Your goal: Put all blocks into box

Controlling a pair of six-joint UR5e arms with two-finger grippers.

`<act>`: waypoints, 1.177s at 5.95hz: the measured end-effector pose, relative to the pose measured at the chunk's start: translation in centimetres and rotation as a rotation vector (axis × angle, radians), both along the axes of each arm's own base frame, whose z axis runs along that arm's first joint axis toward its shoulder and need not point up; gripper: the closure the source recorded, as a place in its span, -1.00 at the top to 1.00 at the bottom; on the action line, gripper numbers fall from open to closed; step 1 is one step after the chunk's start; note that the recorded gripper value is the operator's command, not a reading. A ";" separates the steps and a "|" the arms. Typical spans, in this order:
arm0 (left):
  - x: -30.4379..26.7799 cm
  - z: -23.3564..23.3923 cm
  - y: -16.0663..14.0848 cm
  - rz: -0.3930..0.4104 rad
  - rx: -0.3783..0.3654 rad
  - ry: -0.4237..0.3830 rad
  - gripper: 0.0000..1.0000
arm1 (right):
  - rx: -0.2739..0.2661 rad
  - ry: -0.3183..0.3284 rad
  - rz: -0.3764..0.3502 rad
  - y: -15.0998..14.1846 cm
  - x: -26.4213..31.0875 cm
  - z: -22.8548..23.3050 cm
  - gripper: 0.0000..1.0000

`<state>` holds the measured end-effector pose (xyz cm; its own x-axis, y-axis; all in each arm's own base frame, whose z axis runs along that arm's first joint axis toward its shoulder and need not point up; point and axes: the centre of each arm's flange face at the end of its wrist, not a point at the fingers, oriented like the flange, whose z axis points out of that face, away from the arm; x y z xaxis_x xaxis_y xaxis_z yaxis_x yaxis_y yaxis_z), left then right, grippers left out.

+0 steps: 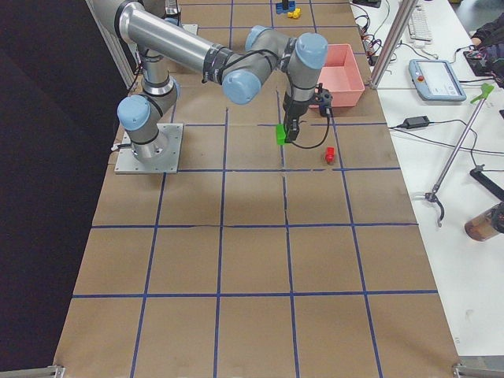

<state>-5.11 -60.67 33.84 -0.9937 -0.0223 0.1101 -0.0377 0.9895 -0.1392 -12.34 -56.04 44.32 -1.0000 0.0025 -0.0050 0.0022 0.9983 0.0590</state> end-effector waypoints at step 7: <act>-25.7 -4.4 -14.7 0.165 -0.062 0.114 0.99 | -0.002 -0.004 0.030 -0.7 2.1 1.1 -0.20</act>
<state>-30.84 -75.35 29.43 -0.9581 -0.1735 0.2280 -0.2177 0.9583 -0.1853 -10.19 -56.79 45.39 -0.9996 -0.0273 -0.0091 -0.0278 0.9980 0.0571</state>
